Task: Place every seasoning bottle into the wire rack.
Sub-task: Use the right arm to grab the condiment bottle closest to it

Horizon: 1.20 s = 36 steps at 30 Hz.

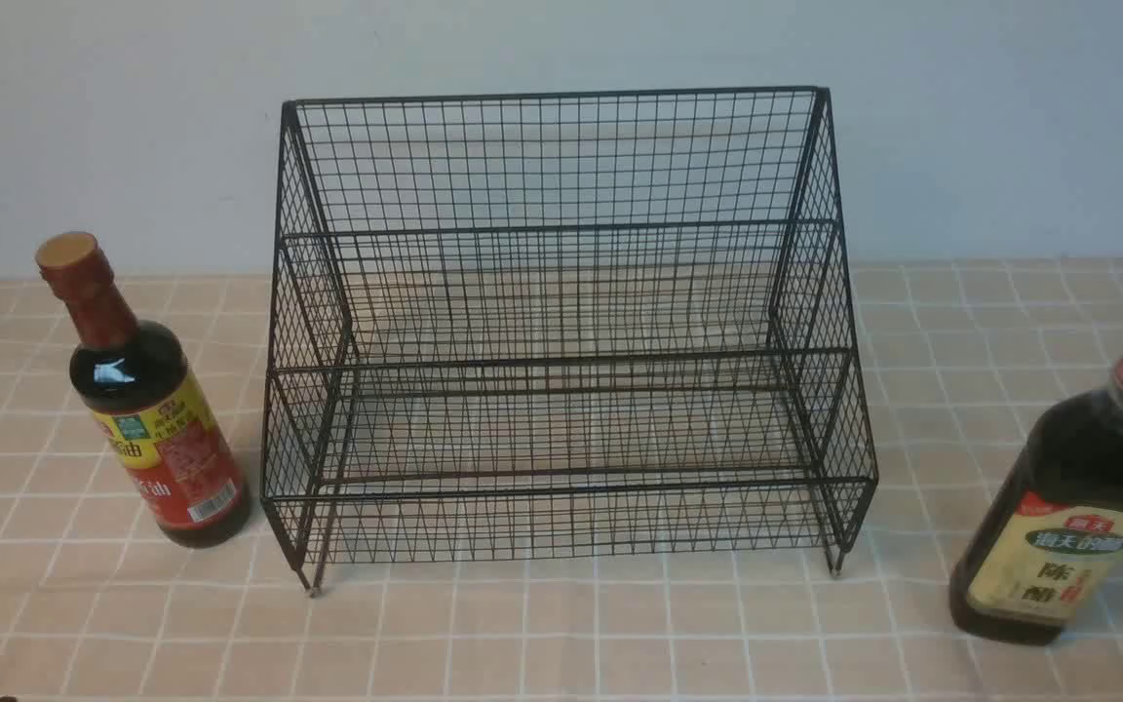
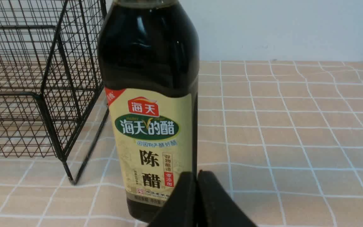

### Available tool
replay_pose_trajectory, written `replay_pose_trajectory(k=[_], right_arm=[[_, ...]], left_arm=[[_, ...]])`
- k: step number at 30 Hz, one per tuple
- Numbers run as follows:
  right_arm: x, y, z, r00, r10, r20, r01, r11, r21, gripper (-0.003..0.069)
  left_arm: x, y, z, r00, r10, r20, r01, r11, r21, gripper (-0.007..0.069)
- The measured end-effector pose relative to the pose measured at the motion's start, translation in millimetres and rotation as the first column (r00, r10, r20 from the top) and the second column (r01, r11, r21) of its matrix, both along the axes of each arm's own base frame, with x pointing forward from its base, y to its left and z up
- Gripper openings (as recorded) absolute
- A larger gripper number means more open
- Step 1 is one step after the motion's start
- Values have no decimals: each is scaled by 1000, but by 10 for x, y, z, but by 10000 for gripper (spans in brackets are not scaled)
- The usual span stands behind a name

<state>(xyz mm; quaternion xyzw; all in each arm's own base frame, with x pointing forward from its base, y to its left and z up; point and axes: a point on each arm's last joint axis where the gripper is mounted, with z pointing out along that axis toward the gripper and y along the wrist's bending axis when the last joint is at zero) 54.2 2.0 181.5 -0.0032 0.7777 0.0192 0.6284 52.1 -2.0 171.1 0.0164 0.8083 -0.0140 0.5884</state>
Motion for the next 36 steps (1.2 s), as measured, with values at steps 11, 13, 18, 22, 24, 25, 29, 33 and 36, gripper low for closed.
replay_pose_trajectory(k=[11, 13, 18, 22, 24, 25, 29, 33, 36], right_arm=[[0, 0, 0, 1000, 0, 0, 0, 1000, 0, -14], [0, 0, 0, 1000, 0, 0, 0, 1000, 0, -14], [0, 0, 0, 1000, 0, 0, 0, 1000, 0, -14], [0, 0, 0, 1000, 0, 0, 0, 1000, 0, -14], [0, 0, 0, 1000, 0, 0, 0, 1000, 0, -14], [0, 0, 0, 1000, 0, 0, 0, 1000, 0, -14], [5, 10, 10, 1000, -1, 20, 0, 998, 56, -14], [22, 17, 111, 990, -23, 140, -6, 979, 205, -14], [22, -6, 237, 962, -78, 262, -20, 936, 351, -14]], left_arm=[[0, 0, 0, 1000, 0, 0, 0, 1000, 0, -7], [0, 0, 0, 1000, 0, 0, 0, 1000, 0, -7], [0, 0, 0, 1000, 0, 0, 0, 1000, 0, -7], [0, 0, 0, 1000, 0, 0, 0, 1000, 0, -7], [0, 0, 0, 1000, 0, 0, 0, 1000, 0, -7], [0, 0, 0, 1000, 0, 0, 0, 1000, 0, -7], [0, 0, 0, 1000, 0, 0, 0, 1000, 0, -7], [0, 0, 0, 1000, 0, 0, 0, 1000, 0, -7], [0, 0, 0, 1000, 0, 0, 0, 1000, 0, -7]])
